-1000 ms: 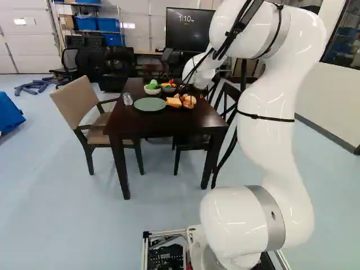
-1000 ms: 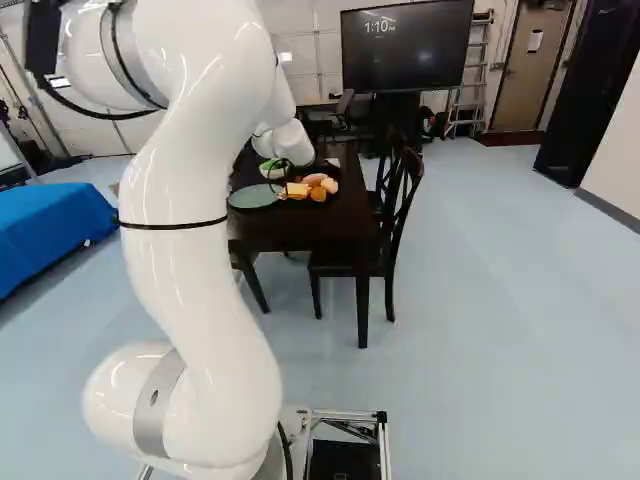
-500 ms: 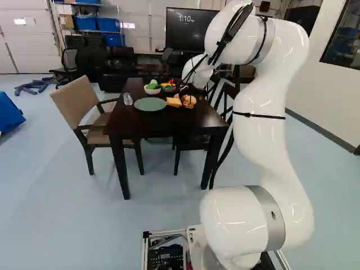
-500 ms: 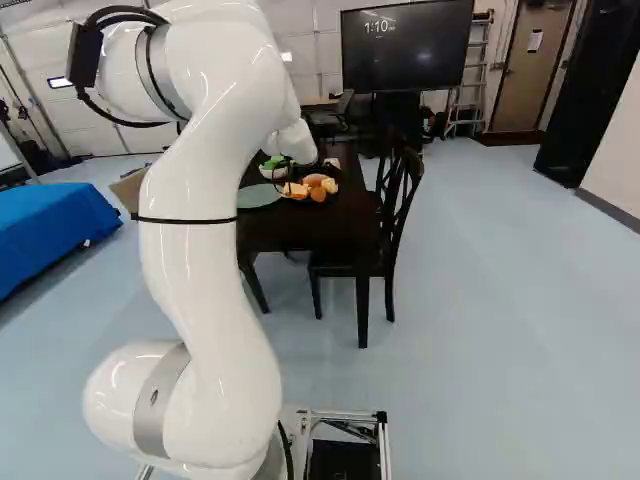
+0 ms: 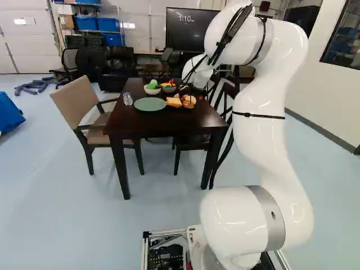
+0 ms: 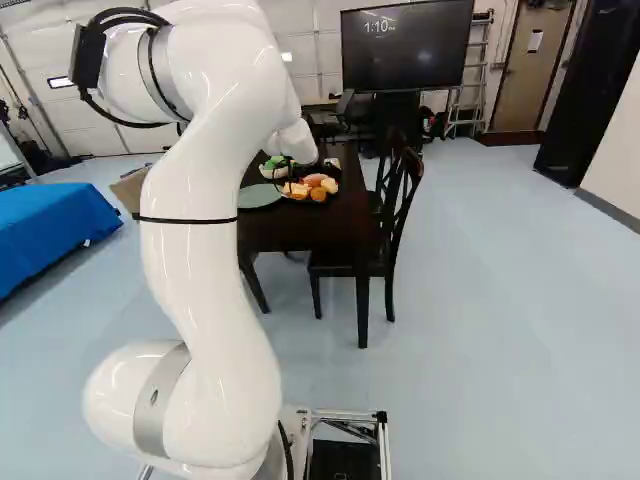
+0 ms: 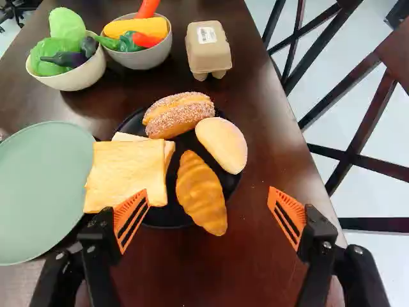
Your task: Move the croissant to the empty plate
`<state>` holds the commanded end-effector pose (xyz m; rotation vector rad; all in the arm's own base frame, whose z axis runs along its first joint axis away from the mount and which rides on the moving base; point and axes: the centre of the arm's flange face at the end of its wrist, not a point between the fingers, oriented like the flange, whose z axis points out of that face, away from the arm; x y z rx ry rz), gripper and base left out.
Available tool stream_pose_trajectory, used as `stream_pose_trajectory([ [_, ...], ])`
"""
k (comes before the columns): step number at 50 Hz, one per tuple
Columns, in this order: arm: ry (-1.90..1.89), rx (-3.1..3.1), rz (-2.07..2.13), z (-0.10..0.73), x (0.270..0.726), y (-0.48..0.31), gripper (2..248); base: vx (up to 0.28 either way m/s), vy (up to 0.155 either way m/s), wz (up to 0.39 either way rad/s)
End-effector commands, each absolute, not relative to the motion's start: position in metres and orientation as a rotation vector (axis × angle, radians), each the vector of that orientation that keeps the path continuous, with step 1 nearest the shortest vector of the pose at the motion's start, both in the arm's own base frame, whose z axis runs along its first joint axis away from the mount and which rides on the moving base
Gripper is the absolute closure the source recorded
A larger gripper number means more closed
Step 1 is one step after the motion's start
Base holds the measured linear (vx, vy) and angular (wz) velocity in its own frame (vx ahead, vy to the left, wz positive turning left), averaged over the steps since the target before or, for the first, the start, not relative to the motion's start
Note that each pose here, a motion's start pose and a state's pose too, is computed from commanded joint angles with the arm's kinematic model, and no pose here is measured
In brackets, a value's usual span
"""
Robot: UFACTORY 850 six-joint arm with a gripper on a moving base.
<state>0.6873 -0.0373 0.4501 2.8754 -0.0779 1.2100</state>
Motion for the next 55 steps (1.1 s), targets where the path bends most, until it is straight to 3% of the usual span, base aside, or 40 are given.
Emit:
stream_pose_trajectory([
  [19, -0.078, 2.875, 1.21, 0.4501, 0.6873, -0.0373, 35, 0.0, 0.0, 0.0],
  [20, -0.078, 2.875, 1.21, 0.4501, 0.6873, -0.0373, 48, 0.0, 0.0, 0.0],
  [24, -0.078, 2.875, 1.21, 0.4501, 0.6873, -0.0373, 48, 0.0, 0.0, 0.0],
  [25, -0.078, 2.875, 1.21, 0.4501, 0.6873, -0.0373, 60, 0.0, 0.0, 0.0],
  [55, -0.078, 2.875, 1.21, 0.4501, 0.6873, -0.0373, 61, 0.0, 0.0, 0.0],
])
